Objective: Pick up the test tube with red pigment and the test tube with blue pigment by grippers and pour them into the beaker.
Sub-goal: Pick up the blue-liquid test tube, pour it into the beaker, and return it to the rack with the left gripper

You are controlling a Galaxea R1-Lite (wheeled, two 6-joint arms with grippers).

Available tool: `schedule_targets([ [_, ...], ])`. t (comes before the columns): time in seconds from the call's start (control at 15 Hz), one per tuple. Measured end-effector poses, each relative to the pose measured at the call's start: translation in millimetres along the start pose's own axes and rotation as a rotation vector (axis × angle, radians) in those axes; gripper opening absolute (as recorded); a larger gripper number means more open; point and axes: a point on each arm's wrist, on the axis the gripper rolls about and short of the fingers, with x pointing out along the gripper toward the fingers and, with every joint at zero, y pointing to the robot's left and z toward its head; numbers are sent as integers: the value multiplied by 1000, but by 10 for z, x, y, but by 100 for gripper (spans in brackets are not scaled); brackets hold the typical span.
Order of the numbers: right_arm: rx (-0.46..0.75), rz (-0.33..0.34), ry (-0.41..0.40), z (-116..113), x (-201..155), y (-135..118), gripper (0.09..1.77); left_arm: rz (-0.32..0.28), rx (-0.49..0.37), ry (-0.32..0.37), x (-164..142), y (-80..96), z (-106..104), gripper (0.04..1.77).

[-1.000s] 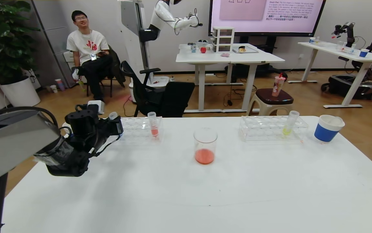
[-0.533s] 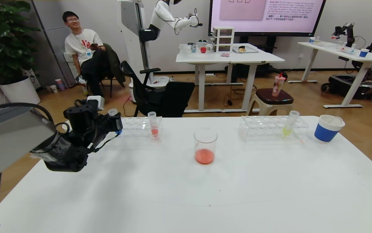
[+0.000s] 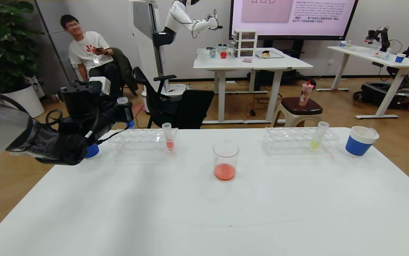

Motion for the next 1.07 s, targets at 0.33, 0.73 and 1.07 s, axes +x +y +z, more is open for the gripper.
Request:
schedule_targets([
  [0.33, 0, 0, 0, 0, 0, 0, 174, -107, 53, -35, -55, -447, 371, 50],
  [0.73, 0, 0, 0, 0, 0, 0, 174, -328, 222, -114, -39, -1181, 442, 50],
  [1.07, 0, 0, 0, 0, 0, 0, 174, -475, 375, -268, 31, -1582, 195, 50],
])
